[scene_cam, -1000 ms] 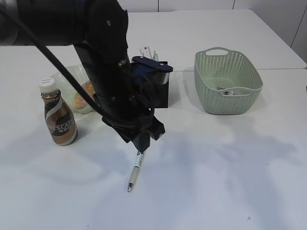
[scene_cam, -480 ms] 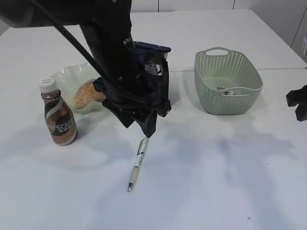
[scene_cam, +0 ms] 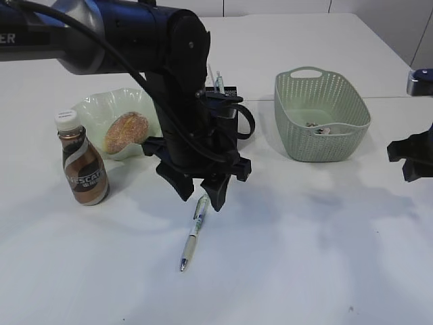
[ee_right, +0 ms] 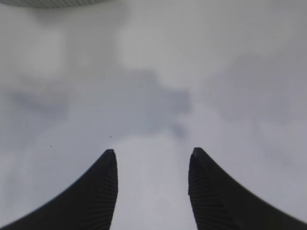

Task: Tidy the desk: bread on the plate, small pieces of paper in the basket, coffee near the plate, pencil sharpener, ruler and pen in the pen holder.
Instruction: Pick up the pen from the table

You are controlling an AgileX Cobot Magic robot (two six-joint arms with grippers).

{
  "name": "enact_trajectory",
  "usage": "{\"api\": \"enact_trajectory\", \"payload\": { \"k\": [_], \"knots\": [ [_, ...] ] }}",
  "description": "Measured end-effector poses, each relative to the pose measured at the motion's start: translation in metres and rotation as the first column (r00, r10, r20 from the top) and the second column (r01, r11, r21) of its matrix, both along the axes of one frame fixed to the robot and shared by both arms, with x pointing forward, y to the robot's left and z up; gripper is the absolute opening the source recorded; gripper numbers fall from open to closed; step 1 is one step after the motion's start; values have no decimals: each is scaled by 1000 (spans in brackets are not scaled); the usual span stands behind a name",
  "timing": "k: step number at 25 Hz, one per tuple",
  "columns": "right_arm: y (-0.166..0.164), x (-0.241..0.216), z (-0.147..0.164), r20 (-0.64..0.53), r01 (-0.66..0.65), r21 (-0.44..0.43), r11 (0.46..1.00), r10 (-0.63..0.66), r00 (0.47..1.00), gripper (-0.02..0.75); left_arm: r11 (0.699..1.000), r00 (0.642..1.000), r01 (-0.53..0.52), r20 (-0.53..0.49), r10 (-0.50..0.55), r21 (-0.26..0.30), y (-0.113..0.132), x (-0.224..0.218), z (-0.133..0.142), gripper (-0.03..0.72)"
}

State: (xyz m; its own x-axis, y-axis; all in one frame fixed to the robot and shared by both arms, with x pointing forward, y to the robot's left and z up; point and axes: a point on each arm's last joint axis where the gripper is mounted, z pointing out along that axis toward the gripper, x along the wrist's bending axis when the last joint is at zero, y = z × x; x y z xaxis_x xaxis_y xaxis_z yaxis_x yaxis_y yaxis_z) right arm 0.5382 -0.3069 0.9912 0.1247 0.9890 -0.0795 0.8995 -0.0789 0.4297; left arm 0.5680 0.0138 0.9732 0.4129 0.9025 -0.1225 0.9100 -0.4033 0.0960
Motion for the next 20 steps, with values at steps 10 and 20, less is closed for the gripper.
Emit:
{"api": "enact_trajectory", "payload": {
  "k": [10,20],
  "knots": [
    [0,2,-1,13,-2,1,1000,2,1000,389,1000,1000,-14,18,14,-5,-3,5,-10,405],
    [0,2,-1,17,-3,1,1000,3,1000,389,996,996,-79,49,77,44,2,17,-31,407]
  ]
}}
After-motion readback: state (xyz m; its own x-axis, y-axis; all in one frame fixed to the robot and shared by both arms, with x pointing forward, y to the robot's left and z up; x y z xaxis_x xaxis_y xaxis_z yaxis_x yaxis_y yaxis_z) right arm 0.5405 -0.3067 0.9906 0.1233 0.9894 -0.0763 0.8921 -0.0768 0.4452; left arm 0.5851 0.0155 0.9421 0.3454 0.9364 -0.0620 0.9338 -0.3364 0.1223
